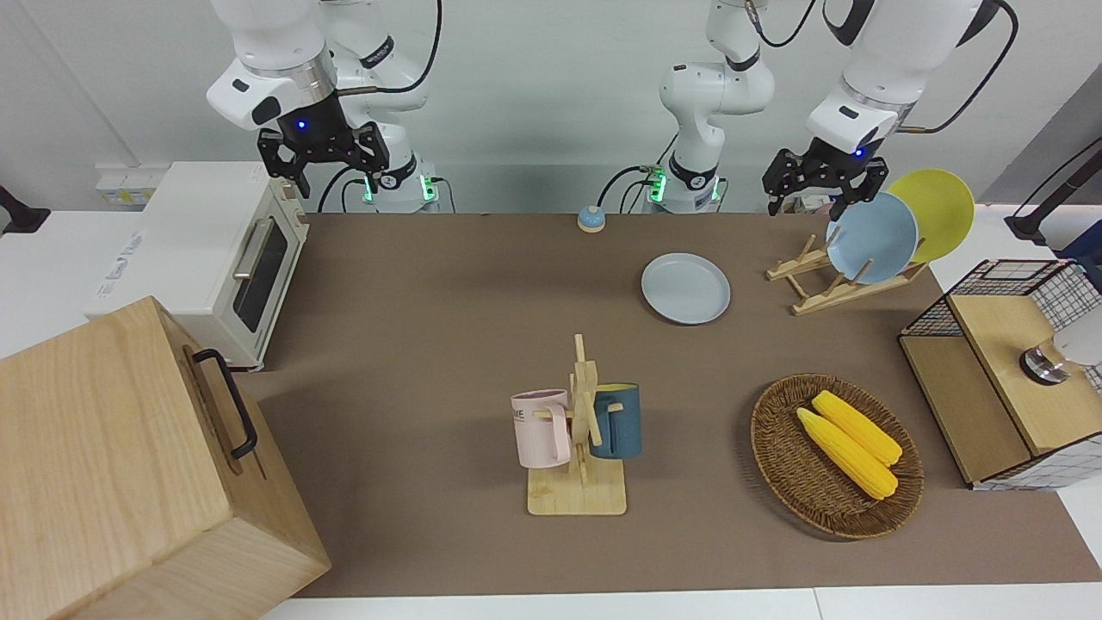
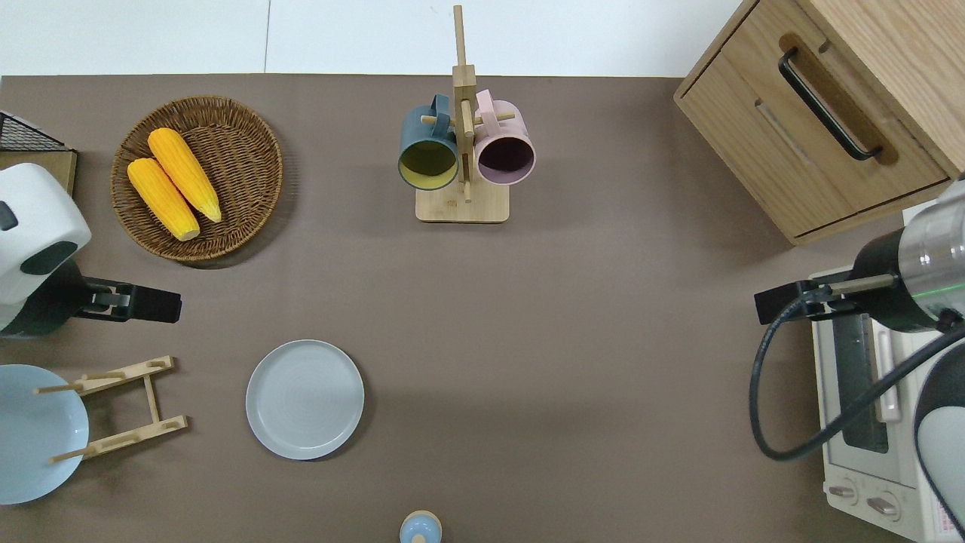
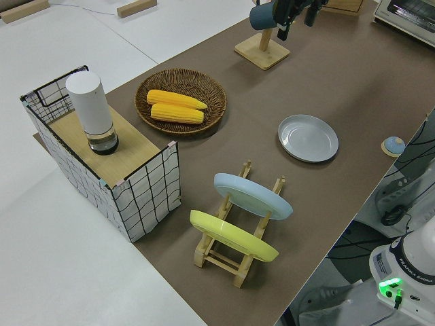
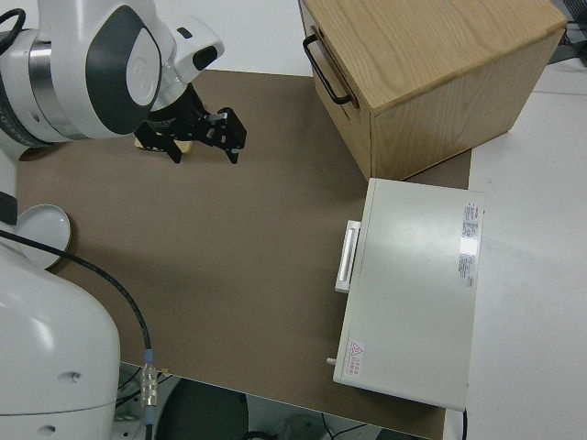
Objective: Pick gray plate from table and place it on lower plate rack with left arm
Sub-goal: 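Move the left gripper toward the pale gray plate on the table, then grasp the gray plate rim with the left gripper and lift it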
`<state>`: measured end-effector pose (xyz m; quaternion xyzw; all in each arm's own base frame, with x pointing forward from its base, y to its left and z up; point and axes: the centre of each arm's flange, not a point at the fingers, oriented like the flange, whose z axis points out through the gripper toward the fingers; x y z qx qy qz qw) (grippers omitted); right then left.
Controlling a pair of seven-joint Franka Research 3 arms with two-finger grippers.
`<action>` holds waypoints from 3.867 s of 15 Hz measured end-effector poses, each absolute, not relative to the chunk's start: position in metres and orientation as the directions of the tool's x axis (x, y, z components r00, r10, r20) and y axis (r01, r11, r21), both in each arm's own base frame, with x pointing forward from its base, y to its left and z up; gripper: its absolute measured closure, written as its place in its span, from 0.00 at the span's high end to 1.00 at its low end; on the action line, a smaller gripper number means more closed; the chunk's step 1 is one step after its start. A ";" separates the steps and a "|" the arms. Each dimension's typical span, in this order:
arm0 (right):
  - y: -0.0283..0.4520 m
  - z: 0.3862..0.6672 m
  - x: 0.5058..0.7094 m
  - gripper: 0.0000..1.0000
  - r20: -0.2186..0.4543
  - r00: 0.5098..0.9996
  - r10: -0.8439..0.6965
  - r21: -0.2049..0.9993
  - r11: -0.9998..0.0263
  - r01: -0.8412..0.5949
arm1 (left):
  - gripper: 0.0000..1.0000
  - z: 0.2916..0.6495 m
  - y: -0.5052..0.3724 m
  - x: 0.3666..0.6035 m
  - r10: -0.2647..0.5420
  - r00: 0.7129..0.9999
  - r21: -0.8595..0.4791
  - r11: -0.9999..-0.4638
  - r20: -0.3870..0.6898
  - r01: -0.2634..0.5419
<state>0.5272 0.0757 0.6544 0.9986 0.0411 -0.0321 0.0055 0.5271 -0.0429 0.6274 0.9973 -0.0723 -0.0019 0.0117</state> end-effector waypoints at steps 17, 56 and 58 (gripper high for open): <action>0.076 0.654 0.527 0.99 -0.065 0.995 0.082 0.008 -0.997 0.082 | 1.00 0.578 -0.041 0.524 -0.109 0.990 0.026 -0.994 -0.087 -0.107; 0.076 0.654 0.527 0.99 -0.065 0.995 0.082 0.008 -0.997 0.082 | 1.00 0.299 -0.046 0.425 -0.082 0.996 0.038 -0.996 -0.025 -0.081; 0.076 0.654 0.527 0.99 -0.065 0.995 0.082 0.008 -0.997 0.082 | 0.99 0.292 -0.046 0.425 -0.081 0.996 0.037 -0.996 -0.022 -0.080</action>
